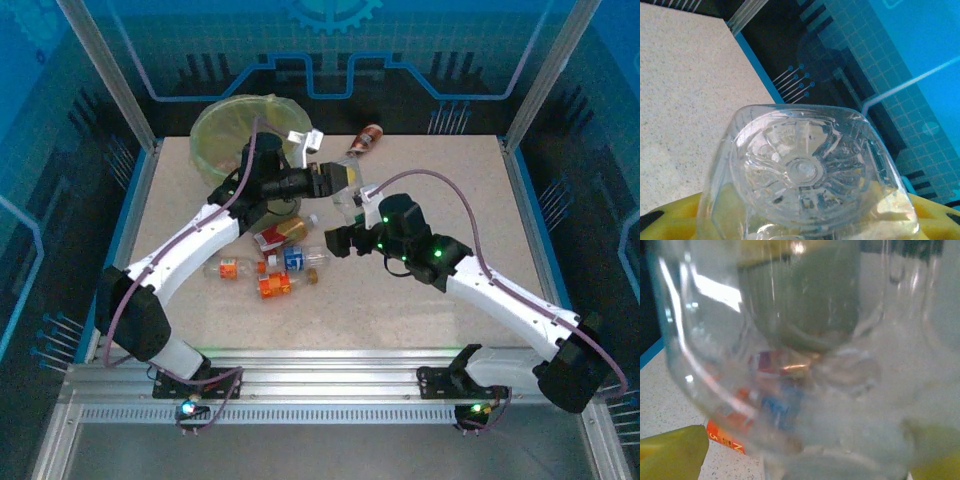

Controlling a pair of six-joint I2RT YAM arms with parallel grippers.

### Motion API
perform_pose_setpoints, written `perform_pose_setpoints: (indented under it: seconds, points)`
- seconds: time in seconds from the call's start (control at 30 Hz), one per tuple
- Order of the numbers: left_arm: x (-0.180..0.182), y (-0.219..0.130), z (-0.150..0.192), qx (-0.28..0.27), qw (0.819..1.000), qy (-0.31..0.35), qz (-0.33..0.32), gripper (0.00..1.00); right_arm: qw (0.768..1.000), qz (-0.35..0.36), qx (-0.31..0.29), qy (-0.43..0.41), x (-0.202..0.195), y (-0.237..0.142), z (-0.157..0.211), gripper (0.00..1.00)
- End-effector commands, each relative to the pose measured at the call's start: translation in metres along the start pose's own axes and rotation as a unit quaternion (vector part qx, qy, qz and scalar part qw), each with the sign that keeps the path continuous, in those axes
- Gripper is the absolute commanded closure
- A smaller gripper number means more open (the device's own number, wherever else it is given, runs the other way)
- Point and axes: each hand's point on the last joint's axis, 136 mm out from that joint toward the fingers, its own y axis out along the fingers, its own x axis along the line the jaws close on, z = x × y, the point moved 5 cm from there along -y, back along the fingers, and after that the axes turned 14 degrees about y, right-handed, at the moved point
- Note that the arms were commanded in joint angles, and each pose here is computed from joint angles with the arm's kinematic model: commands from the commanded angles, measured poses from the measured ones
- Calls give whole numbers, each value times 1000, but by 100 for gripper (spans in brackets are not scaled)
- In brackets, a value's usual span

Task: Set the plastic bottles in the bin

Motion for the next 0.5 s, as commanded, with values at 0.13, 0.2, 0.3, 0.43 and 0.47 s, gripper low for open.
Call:
perform_pose_setpoints:
  seconds: [0.13, 0.2, 0.3, 0.43, 0.47]
  points:
    - [-5, -43, -60, -67, 993, 86, -49, 62, 1000, -5, -30, -6, 13, -28, -13, 0]
    - [-5, -55, -74, -81, 988, 107, -71, 62, 999, 1, -35, -3, 12, -32, -14, 0]
    - [-5, -74, -94, -99, 979, 143, -109, 62, 999, 8, -39, -1, 10, -36, -13, 0]
    - [5, -99, -120, -123, 963, 173, -166, 63, 999, 22, -43, 8, 7, -39, -14, 0]
    - [8, -105, -124, -124, 960, 175, -179, 63, 999, 27, -43, 10, 6, -38, -14, 0]
